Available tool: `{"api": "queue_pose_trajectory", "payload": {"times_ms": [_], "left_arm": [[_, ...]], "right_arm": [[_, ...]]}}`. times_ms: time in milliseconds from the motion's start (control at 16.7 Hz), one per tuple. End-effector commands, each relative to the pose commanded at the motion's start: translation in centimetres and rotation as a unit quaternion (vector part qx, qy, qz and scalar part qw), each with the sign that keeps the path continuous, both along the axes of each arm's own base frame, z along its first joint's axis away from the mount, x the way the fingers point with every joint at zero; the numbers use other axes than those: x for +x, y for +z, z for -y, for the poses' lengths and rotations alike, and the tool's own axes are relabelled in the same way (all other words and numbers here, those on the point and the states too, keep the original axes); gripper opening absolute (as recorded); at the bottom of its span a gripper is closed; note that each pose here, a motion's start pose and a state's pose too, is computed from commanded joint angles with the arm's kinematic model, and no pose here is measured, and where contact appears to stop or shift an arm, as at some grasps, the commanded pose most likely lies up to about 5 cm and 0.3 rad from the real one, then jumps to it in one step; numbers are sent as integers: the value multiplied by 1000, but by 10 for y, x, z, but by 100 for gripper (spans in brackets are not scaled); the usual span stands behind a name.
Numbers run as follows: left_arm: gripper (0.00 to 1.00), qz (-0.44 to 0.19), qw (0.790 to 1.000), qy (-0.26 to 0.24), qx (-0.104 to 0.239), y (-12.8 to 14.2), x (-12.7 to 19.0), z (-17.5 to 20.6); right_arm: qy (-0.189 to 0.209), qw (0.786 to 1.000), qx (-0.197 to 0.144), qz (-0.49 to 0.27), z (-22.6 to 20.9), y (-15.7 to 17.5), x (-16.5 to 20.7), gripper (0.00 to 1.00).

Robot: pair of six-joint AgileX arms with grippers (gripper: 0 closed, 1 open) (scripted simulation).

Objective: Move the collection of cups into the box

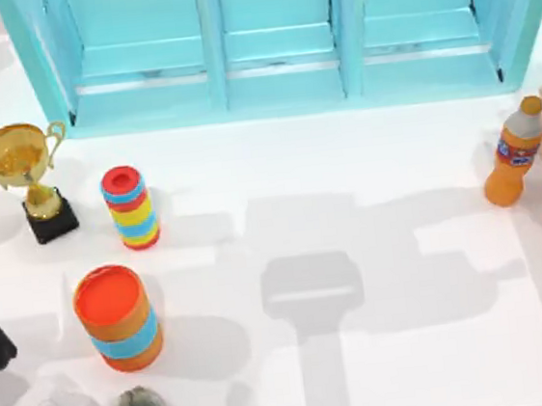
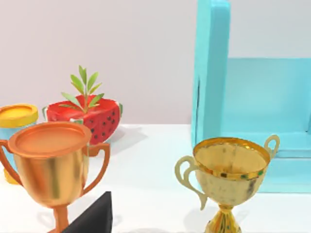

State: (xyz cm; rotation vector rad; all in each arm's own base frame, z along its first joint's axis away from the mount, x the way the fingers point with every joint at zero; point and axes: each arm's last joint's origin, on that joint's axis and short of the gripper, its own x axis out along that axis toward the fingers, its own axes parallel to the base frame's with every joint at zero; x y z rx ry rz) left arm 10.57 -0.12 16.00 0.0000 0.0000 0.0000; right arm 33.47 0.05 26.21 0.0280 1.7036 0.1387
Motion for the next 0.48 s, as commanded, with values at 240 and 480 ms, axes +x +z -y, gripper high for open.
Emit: {"api": "queue_pose_trajectory", "payload": {"times_ms": [240, 480], "left_arm": [[100, 0, 1000, 0, 0, 0, 0, 0], [100, 0, 1000, 0, 0, 0, 0, 0]], "right_arm": [[-21, 999, -15, 40, 73, 8, -5, 0], [-37, 996, -35, 67, 125, 15, -16, 0]]}}
